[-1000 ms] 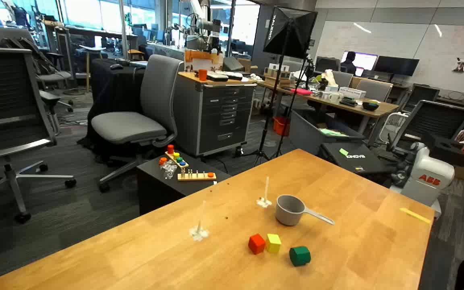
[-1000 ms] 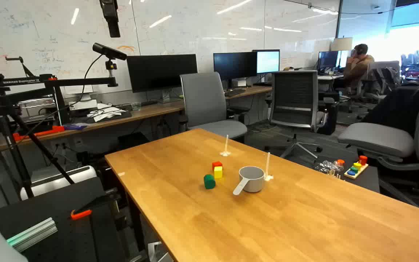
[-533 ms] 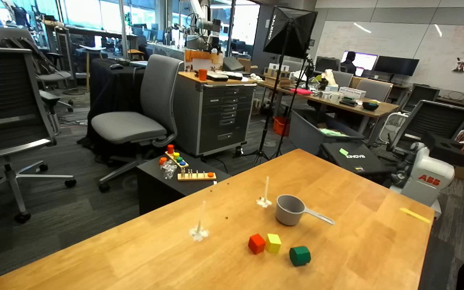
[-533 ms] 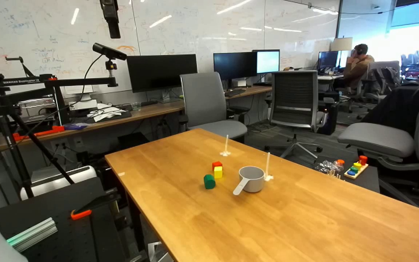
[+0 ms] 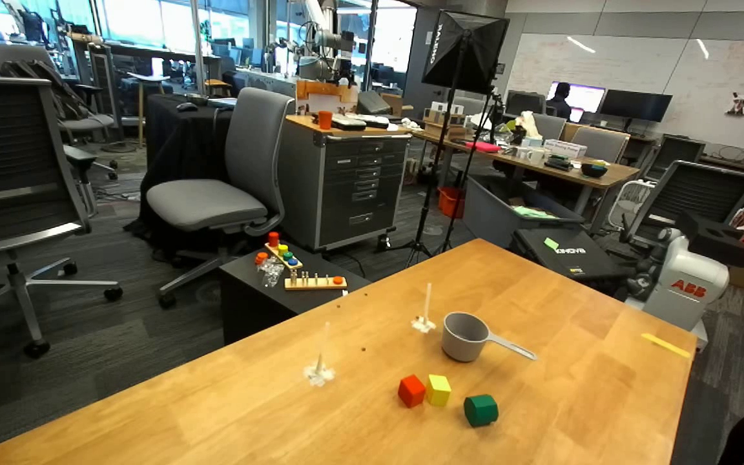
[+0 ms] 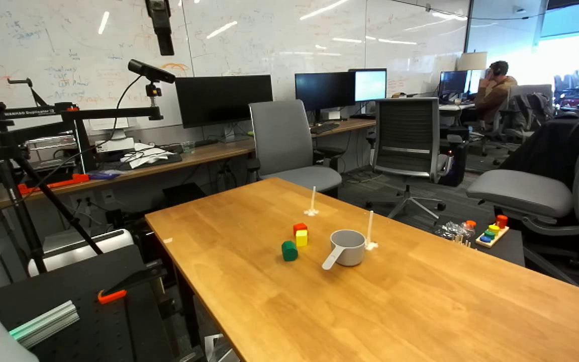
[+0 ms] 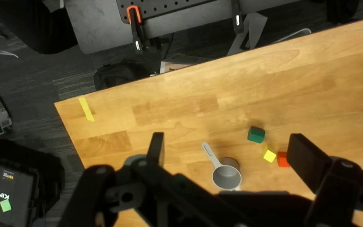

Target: Put all the blocks in the cup

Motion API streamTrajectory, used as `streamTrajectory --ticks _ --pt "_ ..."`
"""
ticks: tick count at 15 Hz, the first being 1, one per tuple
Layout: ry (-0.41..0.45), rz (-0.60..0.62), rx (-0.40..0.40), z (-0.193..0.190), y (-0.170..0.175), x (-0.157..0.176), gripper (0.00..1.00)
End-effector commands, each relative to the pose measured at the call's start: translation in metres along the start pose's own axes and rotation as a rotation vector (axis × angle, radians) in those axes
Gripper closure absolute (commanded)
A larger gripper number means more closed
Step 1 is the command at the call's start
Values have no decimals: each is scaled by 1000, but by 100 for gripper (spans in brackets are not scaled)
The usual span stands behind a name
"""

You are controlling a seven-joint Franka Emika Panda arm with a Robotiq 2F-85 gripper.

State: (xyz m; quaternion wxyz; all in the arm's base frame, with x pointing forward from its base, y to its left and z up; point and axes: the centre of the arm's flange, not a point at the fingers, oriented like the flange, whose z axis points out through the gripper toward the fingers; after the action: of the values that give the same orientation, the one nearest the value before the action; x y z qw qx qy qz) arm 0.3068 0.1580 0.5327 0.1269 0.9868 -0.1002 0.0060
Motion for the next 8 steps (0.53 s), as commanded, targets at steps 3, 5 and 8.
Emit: streamTrajectory --ticks 3,5,8 --pt "60 -20 -13 21 -18 117 0" --pt "50 -20 -19 43 -25 153 0" --pt "-68 -66 32 86 -37 182 0"
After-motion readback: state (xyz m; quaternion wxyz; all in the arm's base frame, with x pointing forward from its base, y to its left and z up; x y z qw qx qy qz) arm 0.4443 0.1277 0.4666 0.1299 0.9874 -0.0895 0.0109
